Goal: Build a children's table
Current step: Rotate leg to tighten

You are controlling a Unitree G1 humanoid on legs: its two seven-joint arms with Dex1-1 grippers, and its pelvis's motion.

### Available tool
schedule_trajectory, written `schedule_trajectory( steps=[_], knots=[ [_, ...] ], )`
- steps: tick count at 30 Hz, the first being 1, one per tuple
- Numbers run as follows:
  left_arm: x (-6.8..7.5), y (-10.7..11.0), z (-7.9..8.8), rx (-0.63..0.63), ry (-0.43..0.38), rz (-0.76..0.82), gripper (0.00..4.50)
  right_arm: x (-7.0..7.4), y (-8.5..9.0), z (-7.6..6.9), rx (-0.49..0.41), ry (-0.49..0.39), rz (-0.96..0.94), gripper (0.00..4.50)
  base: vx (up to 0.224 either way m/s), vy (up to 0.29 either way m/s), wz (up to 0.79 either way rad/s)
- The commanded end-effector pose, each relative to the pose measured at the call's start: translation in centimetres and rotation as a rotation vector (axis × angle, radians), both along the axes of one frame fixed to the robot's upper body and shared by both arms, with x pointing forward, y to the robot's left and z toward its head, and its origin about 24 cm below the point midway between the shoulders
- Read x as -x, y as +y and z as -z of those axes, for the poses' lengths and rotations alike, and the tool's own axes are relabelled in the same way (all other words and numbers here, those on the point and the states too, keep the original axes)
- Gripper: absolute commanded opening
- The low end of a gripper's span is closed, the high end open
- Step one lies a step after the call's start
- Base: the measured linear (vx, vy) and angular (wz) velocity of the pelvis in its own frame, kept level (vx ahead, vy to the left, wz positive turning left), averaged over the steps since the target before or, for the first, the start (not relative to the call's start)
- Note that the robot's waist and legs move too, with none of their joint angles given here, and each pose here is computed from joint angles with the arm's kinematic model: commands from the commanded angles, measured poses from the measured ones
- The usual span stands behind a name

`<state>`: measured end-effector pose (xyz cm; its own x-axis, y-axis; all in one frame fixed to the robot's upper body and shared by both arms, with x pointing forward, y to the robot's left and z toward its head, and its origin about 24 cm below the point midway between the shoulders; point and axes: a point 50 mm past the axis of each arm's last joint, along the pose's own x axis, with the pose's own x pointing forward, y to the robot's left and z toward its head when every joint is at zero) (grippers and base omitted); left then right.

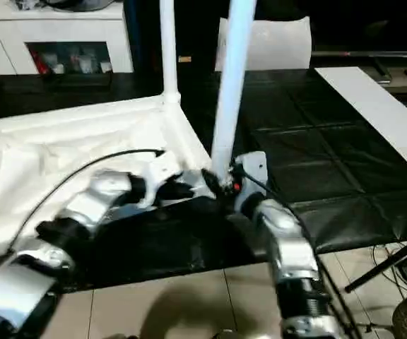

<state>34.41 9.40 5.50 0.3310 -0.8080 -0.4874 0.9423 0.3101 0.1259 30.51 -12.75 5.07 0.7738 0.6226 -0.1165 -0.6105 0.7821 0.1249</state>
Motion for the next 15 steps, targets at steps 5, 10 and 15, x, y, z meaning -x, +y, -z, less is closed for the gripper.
schedule_trajectory(
  steps=[5,10,15],
  knots=[
    [2.1,2.0,0.3,-0.048,0.087,0.297,0.0,1.0,-0.5,-1.5,0.084,-0.077,-0.351,4.28,0.0,0.0,0.0],
    [2.4,3.4,0.2,-0.091,0.128,0.363,0.0,1.8,-0.8,-1.7,0.088,-0.05,-0.526,4.28,0.0,0.0,0.0],
    [3.0,4.8,0.1,-0.131,0.174,0.445,0.0,2.1,-0.7,-1.7,0.081,-0.026,-0.656,3.86,0.0,0.0,0.0]
  ],
)
